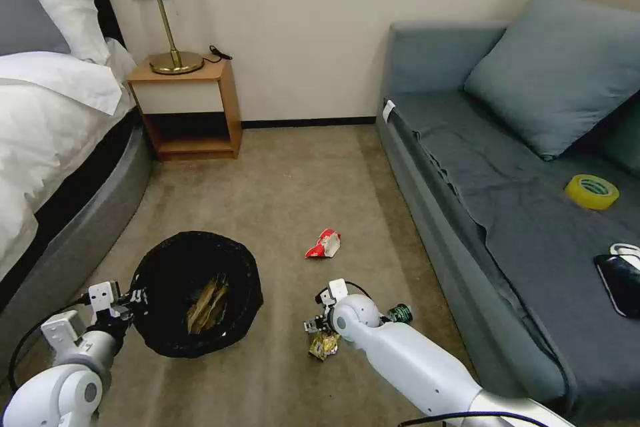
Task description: Pick up the trash bin, then pick up the garbage on the floor and place it into the trash bin.
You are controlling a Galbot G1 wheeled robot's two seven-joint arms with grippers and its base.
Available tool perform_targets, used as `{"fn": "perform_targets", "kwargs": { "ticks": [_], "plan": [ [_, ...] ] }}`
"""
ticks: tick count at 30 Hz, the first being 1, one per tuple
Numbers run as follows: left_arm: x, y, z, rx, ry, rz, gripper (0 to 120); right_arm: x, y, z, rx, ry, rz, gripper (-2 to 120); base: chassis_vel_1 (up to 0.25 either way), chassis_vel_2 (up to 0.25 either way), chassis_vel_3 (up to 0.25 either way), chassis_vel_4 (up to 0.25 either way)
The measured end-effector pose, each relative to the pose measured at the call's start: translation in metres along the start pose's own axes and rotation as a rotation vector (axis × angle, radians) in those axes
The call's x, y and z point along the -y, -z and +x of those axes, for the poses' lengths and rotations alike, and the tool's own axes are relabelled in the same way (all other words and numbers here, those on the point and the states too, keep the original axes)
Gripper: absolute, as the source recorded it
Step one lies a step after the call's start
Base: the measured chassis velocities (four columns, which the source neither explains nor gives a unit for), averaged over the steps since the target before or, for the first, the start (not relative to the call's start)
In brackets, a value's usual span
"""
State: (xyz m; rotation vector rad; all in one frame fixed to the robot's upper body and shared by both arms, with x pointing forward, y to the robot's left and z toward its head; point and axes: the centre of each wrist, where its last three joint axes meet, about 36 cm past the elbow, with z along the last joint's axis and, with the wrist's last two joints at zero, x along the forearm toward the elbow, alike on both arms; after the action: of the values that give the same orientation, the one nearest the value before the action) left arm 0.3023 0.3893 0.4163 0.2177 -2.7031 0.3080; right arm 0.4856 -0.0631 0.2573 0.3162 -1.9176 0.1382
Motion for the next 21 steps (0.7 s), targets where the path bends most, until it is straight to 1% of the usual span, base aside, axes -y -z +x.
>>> {"fn": "perform_targets", "kwargs": {
  "ticks": [2, 5, 14, 21],
  "plan": [
    [0.0, -0.001, 0.0, -0.001, -0.001, 0.002, 3, 0.0, 0.001, -0.008, -0.022, -0.018, -0.025, 100, 0.0, 0.0, 0.0, 0.0],
    [-0.001, -0.001, 0.001, 0.0, 0.001, 0.002, 3, -0.002, 0.003, -0.014, -0.034, -0.029, -0.038, 100, 0.0, 0.0, 0.0, 0.0],
    [-0.008, -0.002, 0.005, 0.012, 0.012, 0.005, 3, -0.01, 0.003, -0.026, -0.046, -0.067, -0.014, 100, 0.0, 0.0, 0.0, 0.0],
    [-0.015, 0.0, 0.005, 0.027, 0.018, 0.013, 3, 0.0, -0.004, -0.025, -0.04, -0.083, -0.005, 100, 0.0, 0.0, 0.0, 0.0]
  ]
}}
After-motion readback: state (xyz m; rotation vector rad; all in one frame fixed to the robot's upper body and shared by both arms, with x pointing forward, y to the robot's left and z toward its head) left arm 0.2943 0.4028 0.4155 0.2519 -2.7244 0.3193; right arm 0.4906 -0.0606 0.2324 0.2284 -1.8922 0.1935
